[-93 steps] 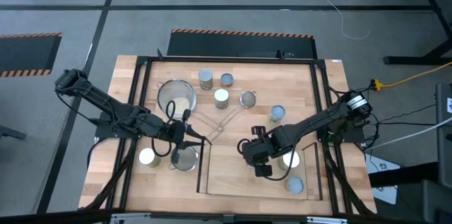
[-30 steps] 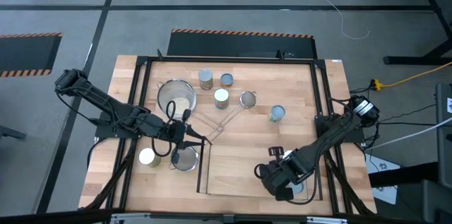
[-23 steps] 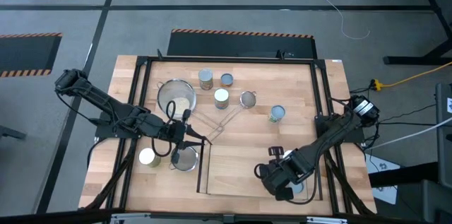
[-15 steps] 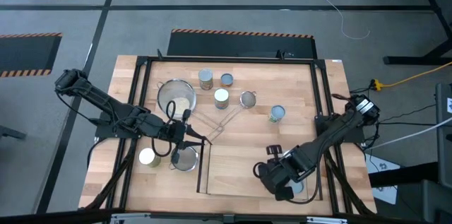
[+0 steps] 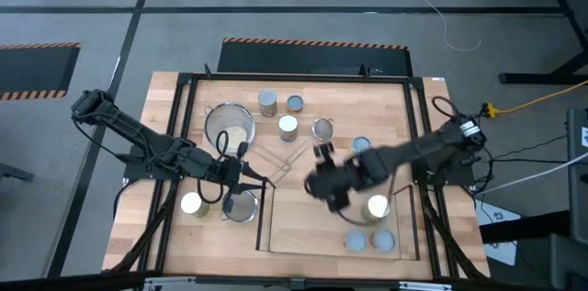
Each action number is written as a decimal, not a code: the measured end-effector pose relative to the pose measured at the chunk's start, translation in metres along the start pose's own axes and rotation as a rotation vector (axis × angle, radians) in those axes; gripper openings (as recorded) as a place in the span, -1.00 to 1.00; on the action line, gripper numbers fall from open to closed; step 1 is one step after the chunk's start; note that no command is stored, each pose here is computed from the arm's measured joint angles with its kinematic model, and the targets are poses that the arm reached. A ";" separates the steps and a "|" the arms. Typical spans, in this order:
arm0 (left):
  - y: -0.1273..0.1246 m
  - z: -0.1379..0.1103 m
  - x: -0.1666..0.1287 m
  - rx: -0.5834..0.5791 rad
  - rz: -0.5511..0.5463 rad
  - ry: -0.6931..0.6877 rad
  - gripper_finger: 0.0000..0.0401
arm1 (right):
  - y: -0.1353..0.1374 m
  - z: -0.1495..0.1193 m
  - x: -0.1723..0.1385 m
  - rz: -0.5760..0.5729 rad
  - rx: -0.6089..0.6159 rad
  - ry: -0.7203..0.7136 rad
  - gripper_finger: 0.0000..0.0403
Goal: Pick and place cans onto a shelf
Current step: Put the canned tomatoes on the shelf
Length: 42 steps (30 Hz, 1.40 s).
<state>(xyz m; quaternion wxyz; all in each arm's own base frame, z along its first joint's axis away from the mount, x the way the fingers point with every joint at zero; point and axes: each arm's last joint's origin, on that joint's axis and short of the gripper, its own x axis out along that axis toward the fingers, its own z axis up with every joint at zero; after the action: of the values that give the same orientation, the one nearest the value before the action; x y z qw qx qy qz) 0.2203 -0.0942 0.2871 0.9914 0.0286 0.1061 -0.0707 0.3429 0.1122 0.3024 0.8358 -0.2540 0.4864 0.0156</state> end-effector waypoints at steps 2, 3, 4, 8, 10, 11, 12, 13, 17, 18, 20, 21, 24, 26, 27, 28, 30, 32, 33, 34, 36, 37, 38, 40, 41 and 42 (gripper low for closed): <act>0.000 0.000 0.000 0.000 0.000 0.000 -0.66 | -0.024 -0.002 0.014 -0.033 -0.004 -0.017 -0.46; 0.000 0.000 0.000 0.000 0.000 0.001 -0.66 | -0.035 -0.003 0.021 -0.035 0.002 -0.028 -0.46; 0.000 0.000 0.000 0.000 0.000 0.001 -0.66 | -0.047 -0.004 0.028 -0.031 0.013 -0.040 -0.46; 0.000 0.000 0.000 0.000 0.000 0.003 -0.66 | -0.088 -0.016 0.054 0.003 0.093 -0.092 -0.46; 0.000 -0.001 0.000 0.001 0.000 0.005 -0.66 | -0.106 -0.022 0.064 0.006 0.141 -0.123 -0.46; 0.000 -0.001 0.000 0.002 0.000 0.008 -0.66 | -0.114 -0.026 0.068 0.006 0.162 -0.141 -0.46; 0.000 -0.001 0.000 0.001 0.000 0.008 -0.66 | -0.121 -0.029 0.072 0.008 0.182 -0.156 -0.46; 0.000 -0.001 0.000 0.001 0.000 0.008 -0.66 | -0.128 -0.033 0.075 0.016 0.199 -0.170 -0.46; 0.000 -0.001 0.000 0.002 0.000 0.010 -0.66 | -0.147 -0.045 0.086 0.055 0.226 -0.264 -0.46; 0.000 -0.001 0.000 0.003 0.000 0.011 -0.66 | -0.150 -0.047 0.088 0.061 0.220 -0.280 -0.46; 0.000 -0.001 0.000 0.003 0.000 0.012 -0.66 | -0.154 -0.052 0.093 0.057 0.218 -0.306 -0.46; 0.000 -0.001 0.000 0.003 0.001 0.012 -0.66 | -0.155 -0.055 0.096 0.051 0.223 -0.317 -0.46; 0.000 -0.001 0.000 0.003 0.000 0.012 -0.66 | -0.156 -0.063 0.104 0.038 0.237 -0.316 -0.46; 0.000 -0.001 0.000 0.003 0.000 0.012 -0.66 | -0.156 -0.068 0.108 0.038 0.243 -0.305 -0.46; 0.000 -0.001 0.000 0.003 0.000 0.012 -0.66 | -0.156 -0.070 0.109 0.039 0.245 -0.299 -0.46; 0.000 -0.001 0.000 0.003 0.000 0.012 -0.66 | -0.156 -0.071 0.112 0.042 0.247 -0.292 -0.46; 0.000 -0.001 0.000 0.003 0.000 0.012 -0.66 | -0.154 -0.076 0.117 0.052 0.251 -0.269 -0.46; 0.000 -0.001 0.000 0.004 0.000 0.013 -0.66 | -0.152 -0.078 0.120 0.051 0.252 -0.268 -0.46; 0.000 -0.001 0.000 0.004 0.000 0.013 -0.66 | -0.151 -0.079 0.121 0.044 0.252 -0.281 -0.46; 0.000 -0.001 0.000 0.003 0.000 0.012 -0.66 | -0.150 -0.081 0.123 0.041 0.253 -0.286 -0.46; 0.000 -0.001 0.000 0.004 0.000 0.013 -0.66 | -0.147 -0.084 0.126 0.046 0.253 -0.276 -0.46; 0.000 -0.001 0.000 0.004 0.000 0.012 -0.66 | -0.147 -0.084 0.128 0.042 0.253 -0.282 -0.46; 0.000 -0.001 0.000 0.004 0.000 0.012 -0.66 | -0.146 -0.085 0.129 0.033 0.253 -0.298 -0.46; 0.000 -0.001 0.000 0.004 0.000 0.014 -0.66 | -0.143 -0.088 0.133 0.027 0.253 -0.307 -0.46; 0.000 -0.001 0.000 0.004 0.000 0.014 -0.66 | -0.141 -0.090 0.135 0.029 0.253 -0.304 -0.46; 0.000 -0.002 0.000 0.005 0.000 0.015 -0.66 | -0.140 -0.092 0.136 0.029 0.253 -0.304 -0.46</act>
<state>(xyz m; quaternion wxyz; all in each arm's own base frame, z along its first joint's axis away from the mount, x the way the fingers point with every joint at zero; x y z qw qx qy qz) 0.2199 -0.0941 0.2856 0.9905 0.0314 0.1136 -0.0707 0.3792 -0.0803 0.2116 0.9246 -0.1346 0.3562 0.0047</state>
